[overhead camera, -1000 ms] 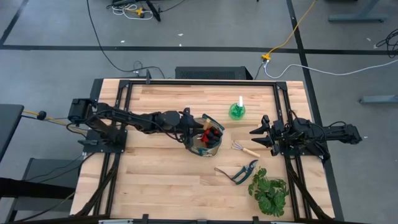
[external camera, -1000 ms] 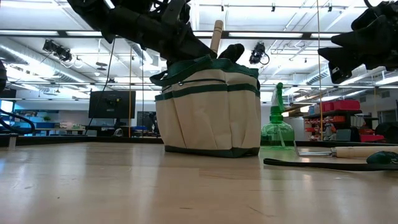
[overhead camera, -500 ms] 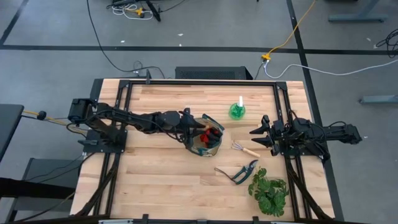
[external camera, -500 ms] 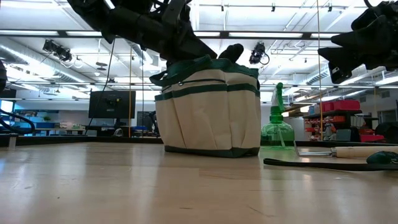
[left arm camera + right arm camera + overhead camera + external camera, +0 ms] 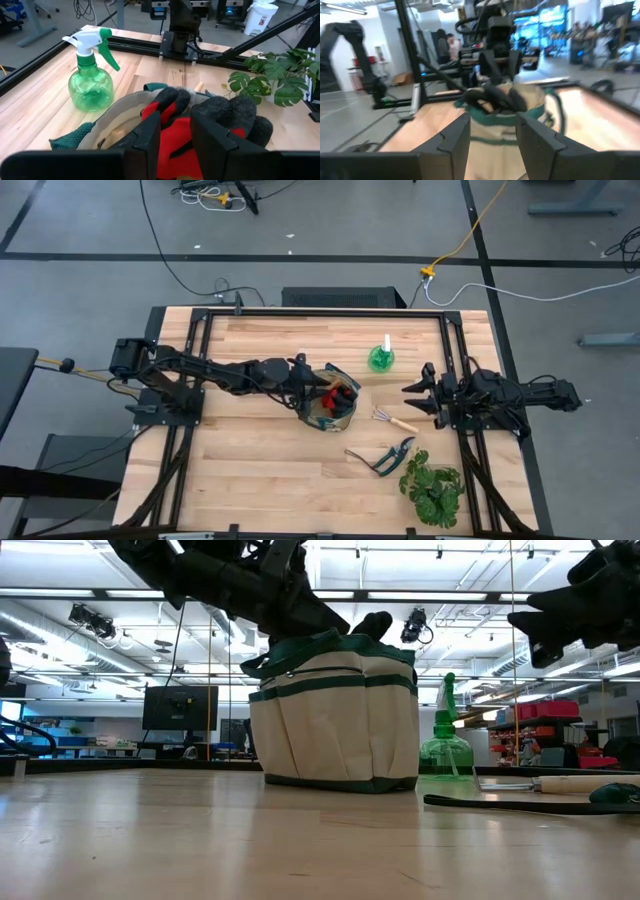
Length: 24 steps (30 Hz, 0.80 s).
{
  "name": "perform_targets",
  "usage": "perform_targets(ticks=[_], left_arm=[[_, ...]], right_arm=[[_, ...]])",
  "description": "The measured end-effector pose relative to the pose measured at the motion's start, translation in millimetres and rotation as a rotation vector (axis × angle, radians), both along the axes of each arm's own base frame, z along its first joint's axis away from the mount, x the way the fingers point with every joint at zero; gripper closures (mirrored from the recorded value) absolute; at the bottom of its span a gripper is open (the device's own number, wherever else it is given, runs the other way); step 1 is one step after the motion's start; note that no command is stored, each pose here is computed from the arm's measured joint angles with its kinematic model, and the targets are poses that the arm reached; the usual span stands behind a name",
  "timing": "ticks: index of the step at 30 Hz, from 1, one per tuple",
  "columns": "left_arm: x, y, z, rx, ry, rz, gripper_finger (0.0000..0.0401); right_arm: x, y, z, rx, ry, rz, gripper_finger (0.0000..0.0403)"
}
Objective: Pick & Place Garden tools in Gardening bag
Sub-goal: Put the green spray bottle into the green gardening bag
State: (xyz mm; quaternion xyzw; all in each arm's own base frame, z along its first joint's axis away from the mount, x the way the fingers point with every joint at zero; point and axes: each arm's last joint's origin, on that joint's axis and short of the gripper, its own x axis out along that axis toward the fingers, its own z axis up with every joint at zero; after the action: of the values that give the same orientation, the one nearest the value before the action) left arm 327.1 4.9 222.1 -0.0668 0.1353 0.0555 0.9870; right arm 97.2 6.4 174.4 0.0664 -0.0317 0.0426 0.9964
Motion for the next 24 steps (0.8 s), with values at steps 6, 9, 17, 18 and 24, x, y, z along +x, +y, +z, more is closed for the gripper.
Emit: perform_targets(ticks=[6,9,17,18,24], left_arm=[[0,0,1,0.0,-0.008,0.0,0.0289],[0,0,1,0.0,-0.007,0.0,0.0289],[0,0,1,0.0,-0.008,0.0,0.0289],[0,0,1,0.0,-0.007,0.0,0.0289],[0,0,1,0.0,-0.007,0.0,0.0289]], right_arm=[[0,-6,-2,0.042,0.02,-0.202,0.0243],[1,-9,-3,0.042,0.032,-0.288,0.0243],[6,-18,-11,0.085,0.12,-0.497,0.0243],[8,-19,-13,0.083,0.142,-0.514,0.0243],[13,-28,-25,0.047,0.274,-0.645,0.0243]])
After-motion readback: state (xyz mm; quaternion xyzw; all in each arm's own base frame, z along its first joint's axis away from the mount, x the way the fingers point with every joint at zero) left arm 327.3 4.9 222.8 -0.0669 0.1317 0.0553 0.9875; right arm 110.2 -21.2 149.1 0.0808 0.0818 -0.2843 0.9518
